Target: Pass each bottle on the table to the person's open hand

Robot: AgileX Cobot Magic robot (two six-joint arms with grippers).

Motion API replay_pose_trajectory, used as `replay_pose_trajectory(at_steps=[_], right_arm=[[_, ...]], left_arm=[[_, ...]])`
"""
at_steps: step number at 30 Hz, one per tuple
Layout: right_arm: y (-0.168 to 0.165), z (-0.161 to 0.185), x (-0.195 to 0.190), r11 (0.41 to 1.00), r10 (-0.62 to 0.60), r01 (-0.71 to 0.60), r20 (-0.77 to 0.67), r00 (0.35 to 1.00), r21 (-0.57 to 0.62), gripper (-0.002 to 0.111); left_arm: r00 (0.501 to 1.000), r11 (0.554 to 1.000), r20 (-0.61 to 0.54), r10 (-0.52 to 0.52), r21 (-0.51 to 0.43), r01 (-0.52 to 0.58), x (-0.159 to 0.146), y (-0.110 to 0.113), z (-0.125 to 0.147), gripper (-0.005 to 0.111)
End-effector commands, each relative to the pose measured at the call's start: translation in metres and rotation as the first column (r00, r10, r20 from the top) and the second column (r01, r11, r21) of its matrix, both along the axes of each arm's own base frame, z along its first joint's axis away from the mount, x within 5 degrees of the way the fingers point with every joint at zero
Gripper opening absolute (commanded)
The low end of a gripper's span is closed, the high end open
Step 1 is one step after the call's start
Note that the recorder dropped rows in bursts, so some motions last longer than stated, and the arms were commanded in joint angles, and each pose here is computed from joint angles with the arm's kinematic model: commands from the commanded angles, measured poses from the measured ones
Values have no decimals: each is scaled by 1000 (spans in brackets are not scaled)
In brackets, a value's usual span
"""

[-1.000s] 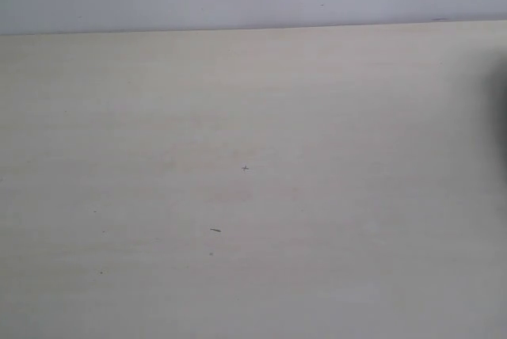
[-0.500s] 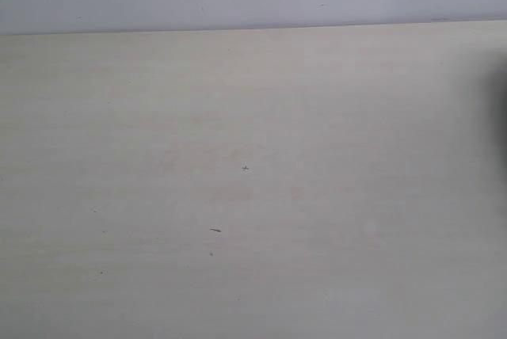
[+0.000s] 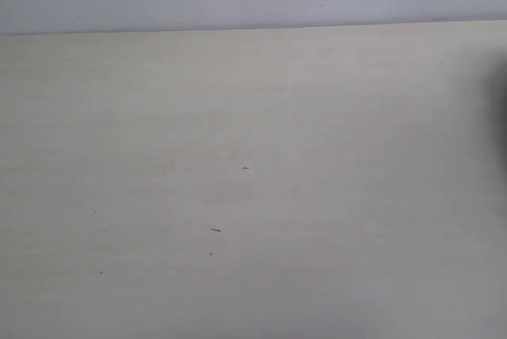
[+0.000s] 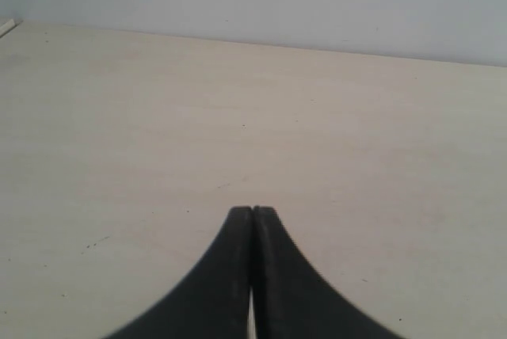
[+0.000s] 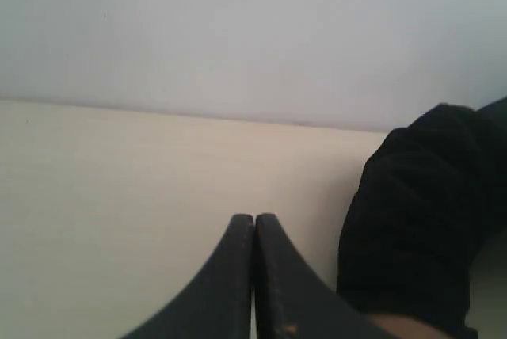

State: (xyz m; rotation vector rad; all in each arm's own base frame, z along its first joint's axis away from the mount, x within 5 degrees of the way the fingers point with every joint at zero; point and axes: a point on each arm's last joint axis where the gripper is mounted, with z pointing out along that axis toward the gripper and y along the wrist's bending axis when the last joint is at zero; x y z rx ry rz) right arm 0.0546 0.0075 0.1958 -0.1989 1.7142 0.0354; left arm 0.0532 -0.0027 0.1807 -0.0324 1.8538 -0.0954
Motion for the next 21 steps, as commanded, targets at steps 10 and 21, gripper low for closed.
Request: replay_pose_trajectory(at_steps=[10, 21], right_arm=[[0, -11, -1, 994, -21, 31, -87, 996, 109, 0], [0, -11, -1, 994, -21, 31, -87, 996, 109, 0]], left_arm=[[1000, 1000, 13, 1, 3, -1, 0, 0, 0, 0], [1000, 1000, 13, -12, 3, 12, 0, -1, 0, 0]])
